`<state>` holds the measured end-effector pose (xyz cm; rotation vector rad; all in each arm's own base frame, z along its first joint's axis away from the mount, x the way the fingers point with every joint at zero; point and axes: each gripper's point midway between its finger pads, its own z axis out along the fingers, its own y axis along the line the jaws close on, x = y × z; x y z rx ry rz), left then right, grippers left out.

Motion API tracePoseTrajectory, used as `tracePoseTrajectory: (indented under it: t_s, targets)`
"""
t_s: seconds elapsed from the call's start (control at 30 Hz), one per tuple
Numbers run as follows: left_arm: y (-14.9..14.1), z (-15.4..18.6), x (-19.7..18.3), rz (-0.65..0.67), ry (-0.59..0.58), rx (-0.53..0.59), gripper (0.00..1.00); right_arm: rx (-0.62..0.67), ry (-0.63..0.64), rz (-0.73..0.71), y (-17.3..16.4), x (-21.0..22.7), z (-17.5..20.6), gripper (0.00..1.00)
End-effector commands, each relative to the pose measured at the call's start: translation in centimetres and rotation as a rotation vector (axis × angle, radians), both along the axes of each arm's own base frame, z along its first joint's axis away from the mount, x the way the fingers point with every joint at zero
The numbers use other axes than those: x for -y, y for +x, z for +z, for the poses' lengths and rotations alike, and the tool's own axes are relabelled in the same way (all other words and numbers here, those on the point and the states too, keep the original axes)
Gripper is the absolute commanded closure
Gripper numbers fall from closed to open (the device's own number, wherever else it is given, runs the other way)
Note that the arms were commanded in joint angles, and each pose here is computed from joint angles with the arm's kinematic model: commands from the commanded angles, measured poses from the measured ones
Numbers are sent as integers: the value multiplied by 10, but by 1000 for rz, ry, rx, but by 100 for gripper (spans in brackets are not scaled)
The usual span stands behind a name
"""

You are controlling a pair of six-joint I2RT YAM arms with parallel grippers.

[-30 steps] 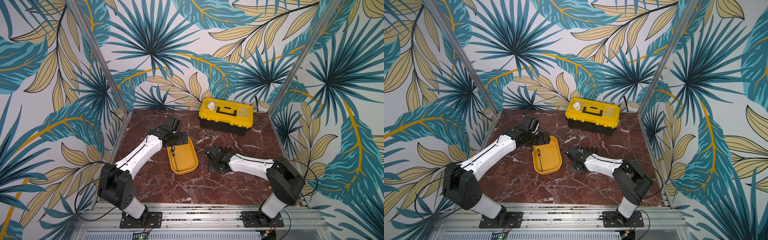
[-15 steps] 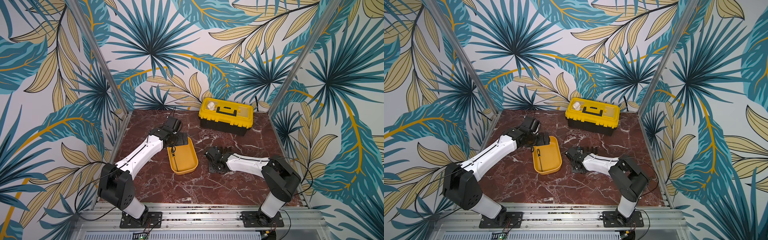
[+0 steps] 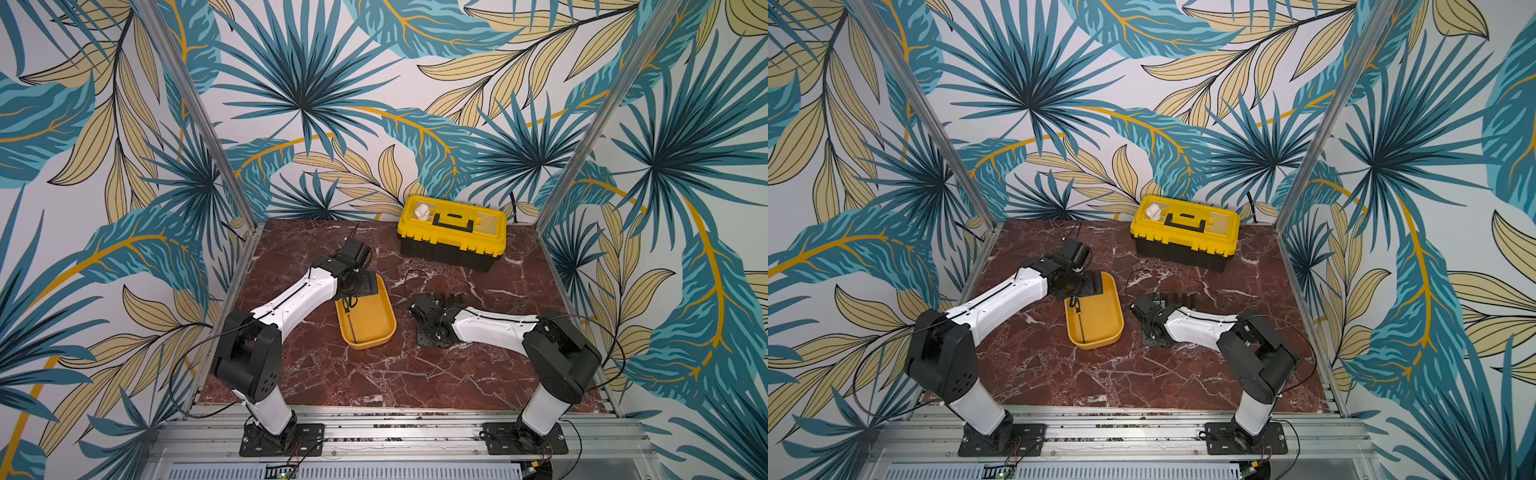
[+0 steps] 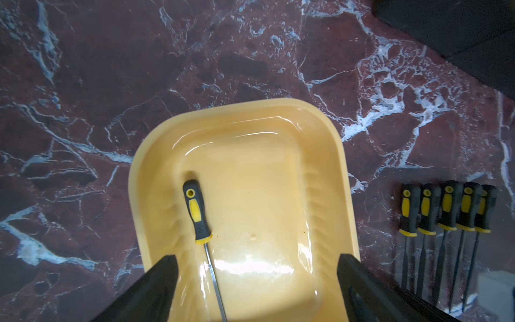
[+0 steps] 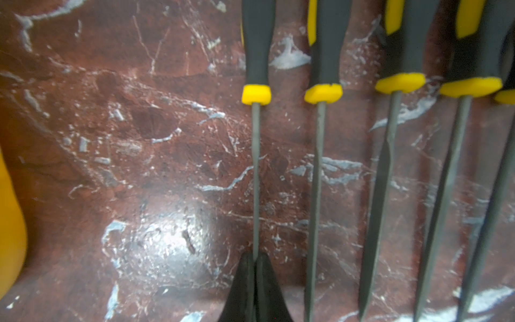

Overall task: Take the file tool out of the storage box
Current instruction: Place the file tool at the center of the board.

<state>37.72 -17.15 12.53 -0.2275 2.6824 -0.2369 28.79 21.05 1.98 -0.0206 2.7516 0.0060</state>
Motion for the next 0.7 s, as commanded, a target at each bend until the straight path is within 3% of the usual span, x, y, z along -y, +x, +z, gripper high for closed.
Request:
tracePoseTrajectory:
  t_s: [0.0,0.33,0.67]
  targets:
    - [4,-11,-4,50,37,-9,9,-30,-20,1,-5,1,-11,94]
    - [3,-40,-17,173,108,-73,16,-4,42,39,-5,-7,8,76]
    - [-1,-64,-27,235,189,-115,22,85,197,161,-6,-30,67,38]
